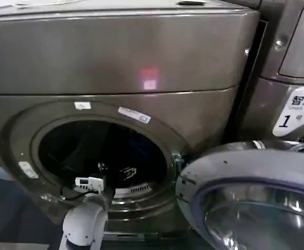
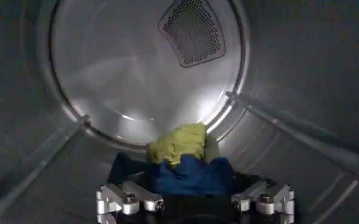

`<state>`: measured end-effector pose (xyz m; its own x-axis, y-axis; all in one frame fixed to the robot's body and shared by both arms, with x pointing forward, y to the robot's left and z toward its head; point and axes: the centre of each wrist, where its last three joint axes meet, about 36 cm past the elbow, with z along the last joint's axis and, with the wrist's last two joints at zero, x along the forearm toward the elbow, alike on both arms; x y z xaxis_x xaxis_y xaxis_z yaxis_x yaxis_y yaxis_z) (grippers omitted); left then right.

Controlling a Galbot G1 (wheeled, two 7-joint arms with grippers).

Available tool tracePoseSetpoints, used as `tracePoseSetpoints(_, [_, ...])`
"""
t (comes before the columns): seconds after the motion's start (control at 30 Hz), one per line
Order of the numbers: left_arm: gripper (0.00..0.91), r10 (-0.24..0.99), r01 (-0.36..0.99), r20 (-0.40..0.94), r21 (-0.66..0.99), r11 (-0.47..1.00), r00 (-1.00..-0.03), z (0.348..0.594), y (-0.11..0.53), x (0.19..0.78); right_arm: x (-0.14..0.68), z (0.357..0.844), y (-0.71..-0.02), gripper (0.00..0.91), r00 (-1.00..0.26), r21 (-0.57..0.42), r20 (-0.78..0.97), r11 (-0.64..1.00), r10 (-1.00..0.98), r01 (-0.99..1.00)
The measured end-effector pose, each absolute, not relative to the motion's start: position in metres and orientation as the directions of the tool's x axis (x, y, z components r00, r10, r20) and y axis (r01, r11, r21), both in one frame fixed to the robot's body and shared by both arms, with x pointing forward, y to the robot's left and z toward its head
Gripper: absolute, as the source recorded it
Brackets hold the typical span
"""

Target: Grasp the clothes from the dryer.

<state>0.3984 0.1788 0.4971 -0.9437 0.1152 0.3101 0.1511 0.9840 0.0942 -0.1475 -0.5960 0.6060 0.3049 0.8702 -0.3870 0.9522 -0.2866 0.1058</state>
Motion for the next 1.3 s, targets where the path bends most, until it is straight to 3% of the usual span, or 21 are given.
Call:
tracePoseSetpoints(0.47, [0.907,0.100,0.149,0.365,0.110,0.983,-0.926,0.476,0.174,0.458,-0.143,0.605,-0.598,0.907,0.291,0.099,-0.388,-0.275,0.875,0.956])
tracePoseSetpoints(1.3, [0.907,0.050,0.136,0.449,0.163,0.977,-0.892,0.466,0.161,0.612,-0.140,0.600,-0.601,0.907,0.283,0.087,-0.389,-0.271,0.877,0.959])
